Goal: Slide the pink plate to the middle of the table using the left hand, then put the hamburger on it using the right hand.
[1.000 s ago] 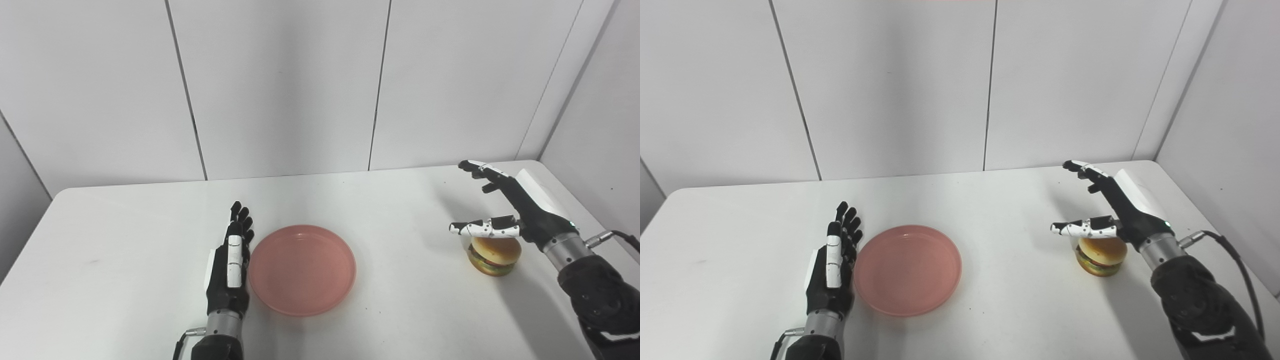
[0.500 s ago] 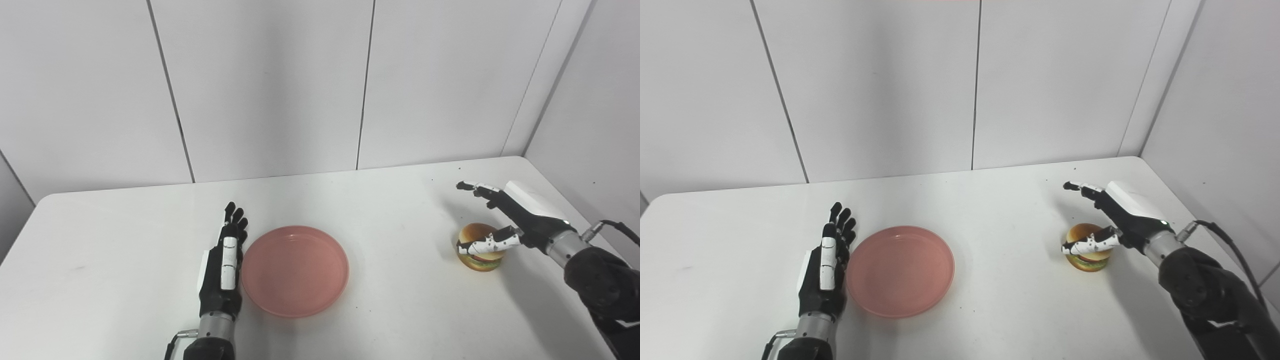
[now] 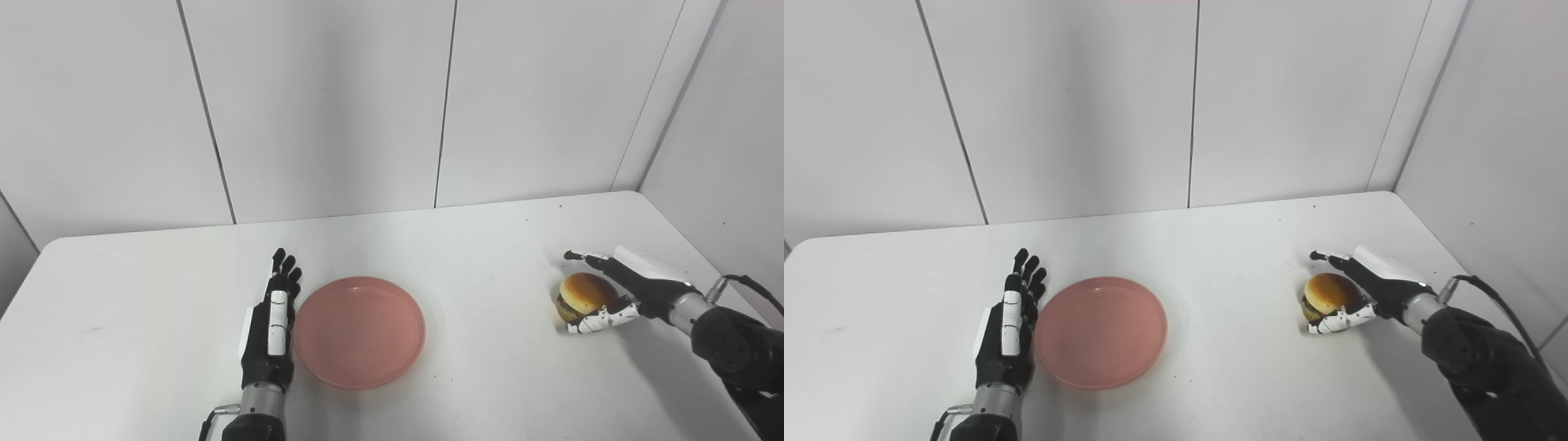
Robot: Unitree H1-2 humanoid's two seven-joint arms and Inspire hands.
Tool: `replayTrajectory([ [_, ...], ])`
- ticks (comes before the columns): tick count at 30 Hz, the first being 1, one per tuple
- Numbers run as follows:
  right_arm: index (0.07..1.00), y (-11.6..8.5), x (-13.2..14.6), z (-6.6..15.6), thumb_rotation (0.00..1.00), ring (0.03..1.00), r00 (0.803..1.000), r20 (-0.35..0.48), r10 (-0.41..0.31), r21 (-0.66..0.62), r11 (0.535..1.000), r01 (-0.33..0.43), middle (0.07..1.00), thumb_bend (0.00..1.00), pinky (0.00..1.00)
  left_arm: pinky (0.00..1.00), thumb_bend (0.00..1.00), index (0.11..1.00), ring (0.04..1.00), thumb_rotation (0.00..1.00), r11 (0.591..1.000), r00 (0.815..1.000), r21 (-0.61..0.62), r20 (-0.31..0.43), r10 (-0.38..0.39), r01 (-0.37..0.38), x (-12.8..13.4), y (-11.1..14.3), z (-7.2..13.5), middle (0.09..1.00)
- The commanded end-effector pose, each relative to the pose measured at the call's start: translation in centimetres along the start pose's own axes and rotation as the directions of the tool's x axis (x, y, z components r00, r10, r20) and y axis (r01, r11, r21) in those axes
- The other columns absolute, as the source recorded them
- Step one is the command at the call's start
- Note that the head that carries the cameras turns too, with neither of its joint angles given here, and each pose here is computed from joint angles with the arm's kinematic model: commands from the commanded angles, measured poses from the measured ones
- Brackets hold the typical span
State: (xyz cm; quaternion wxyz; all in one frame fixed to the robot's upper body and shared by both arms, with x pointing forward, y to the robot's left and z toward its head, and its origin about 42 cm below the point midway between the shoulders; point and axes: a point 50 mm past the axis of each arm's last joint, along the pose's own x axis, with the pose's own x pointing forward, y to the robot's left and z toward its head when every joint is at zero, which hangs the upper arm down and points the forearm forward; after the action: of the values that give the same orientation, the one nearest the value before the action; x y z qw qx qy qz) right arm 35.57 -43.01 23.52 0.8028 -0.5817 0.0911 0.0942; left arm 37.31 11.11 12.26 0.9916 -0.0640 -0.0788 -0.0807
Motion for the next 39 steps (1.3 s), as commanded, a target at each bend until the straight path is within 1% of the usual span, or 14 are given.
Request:
replayTrajectory([
  [1, 0.895, -2.8, 0.6, 0.9, 0.36, 0.933, 0.996, 0.055, -0.074, -0.036, 0.996, 0.076, 0.939, 0.94, 0.83, 1.0, 0.72, 1.0, 0.974, 1.0, 1.0, 0.997, 0.012, -0.074, 0.02, -0.019, -2.2, 1.4, -2.2, 0.989],
  [3, 0.878, -2.6, 1.0, 0.9, 0.29, 0.923, 0.996, 0.057, -0.068, -0.036, 0.997, 0.071, 0.938, 0.91, 0.82, 1.0, 0.73, 1.0, 0.981, 1.0, 1.0, 0.997, 0.01, -0.078, 0.017, -0.016, -2.2, 1.3, -2.2, 0.993],
  [7, 0.856, -2.3, 1.9, 1.3, 0.25, 0.929, 0.994, 0.071, -0.077, -0.056, 0.995, 0.081, 0.918, 0.89, 0.84, 1.0, 0.72, 1.0, 0.981, 1.0, 1.0, 0.997, -0.003, -0.076, 0.023, -0.023, -2.1, 1.2, -2.2, 0.992],
  [11, 0.828, -1.9, 2.3, 1.8, 0.16, 0.904, 0.99, 0.081, -0.114, -0.052, 0.992, 0.118, 0.894, 0.85, 0.82, 1.0, 0.73, 1.0, 0.987, 1.0, 1.0, 0.997, -0.006, -0.074, 0.017, -0.017, -2.1, 1.0, -2.2, 0.999],
  [13, 0.787, -1.6, 2.4, 1.9, 0.07, 0.845, 0.98, 0.111, -0.163, -0.039, 0.985, 0.168, 0.834, 0.82, 0.79, 1.0, 0.72, 0.997, 0.985, 1.0, 1.0, 0.997, -0.007, -0.075, 0.024, -0.024, -2.1, 0.9, -2.2, 0.996],
  [14, 0.733, -1.4, 2.4, 1.9, 0.02, 0.707, 0.972, 0.13, -0.194, -0.023, 0.98, 0.199, 0.743, 0.77, 0.65, 1.0, 0.72, 0.995, 0.983, 1.0, 1.0, 0.997, -0.007, -0.075, 0.025, -0.026, -2.1, 0.8, -2.2, 0.994],
  [15, 0.697, -1.3, 2.4, 1.8, 0.01, 0.63, 0.963, 0.147, -0.226, -0.009, 0.973, 0.23, 0.692, 0.73, 0.58, 1.0, 0.73, 0.994, 0.982, 1.0, 1.0, 0.997, -0.007, -0.077, 0.027, -0.027, -2.1, 0.7, -2.2, 0.993],
  [16, 0.69, -1.2, 2.4, 1.8, 0.01, 0.616, 0.953, 0.161, -0.258, 0.004, 0.965, 0.26, 0.682, 0.72, 0.56, 1.0, 0.73, 0.994, 0.982, 1.0, 1.0, 0.996, -0.007, -0.08, 0.028, -0.029, -2.1, 0.7, -2.3, 0.993],
  [17, 0.585, -1.1, 2.4, 1.7, 0.0, 0.555, 0.944, 0.166, -0.285, 0.014, 0.958, 0.287, 0.559, 0.61, 0.5, 1.0, 0.73, 0.992, 0.979, 1.0, 1.0, 0.996, -0.009, -0.082, 0.028, -0.029, -2.1, 0.6, -2.2, 0.991],
  [19, 0.53, -1.0, 2.4, 1.7, 0.0, 0.516, 0.929, 0.164, -0.331, 0.036, 0.943, 0.33, 0.493, 0.55, 0.47, 1.0, 0.72, 0.995, 0.981, 1.0, 0.999, 0.997, -0.014, -0.079, 0.028, -0.029, -2.2, 0.5, -2.2, 0.992],
  [24, 0.495, -1.1, 2.2, 2.2, 0.0, 0.488, 0.896, 0.178, -0.407, 0.057, 0.913, 0.404, 0.486, 0.52, 0.46, 1.0, 0.72, 0.986, 0.974, 1.0, 0.999, 0.996, -0.016, -0.077, 0.041, -0.042, -2.2, 0.2, -2.2, 0.986],
  [31, 0.499, -2.1, 2.0, 3.9, 0.0, 0.482, 0.887, 0.227, -0.403, 0.043, 0.914, 0.404, 0.479, 0.52, 0.45, 1.0, 0.73, 0.987, 0.976, 1.0, 0.999, 0.995, -0.021, -0.088, 0.04, -0.042, -2.1, 0.0, -2.1, 0.986],
  [35, 0.515, -2.5, 2.1, 5.4, 0.0, 0.436, 0.865, 0.279, -0.417, 0.06, 0.906, 0.418, 0.486, 0.52, 0.43, 1.0, 0.72, 0.991, 0.98, 1.0, 0.999, 0.996, -0.021, -0.085, 0.032, -0.034, -1.9, -0.1, -2.2, 0.991],
  [39, 0.517, -2.9, 2.0, 6.9, 0.0, 0.429, 0.848, 0.315, -0.427, 0.069, 0.901, 0.428, 0.488, 0.52, 0.43, 1.0, 0.72, 0.999, 0.987, 1.0, 1.0, 0.996, -0.016, -0.085, 0.02, -0.021, -1.9, -0.2, -2.2, 0.998],
])
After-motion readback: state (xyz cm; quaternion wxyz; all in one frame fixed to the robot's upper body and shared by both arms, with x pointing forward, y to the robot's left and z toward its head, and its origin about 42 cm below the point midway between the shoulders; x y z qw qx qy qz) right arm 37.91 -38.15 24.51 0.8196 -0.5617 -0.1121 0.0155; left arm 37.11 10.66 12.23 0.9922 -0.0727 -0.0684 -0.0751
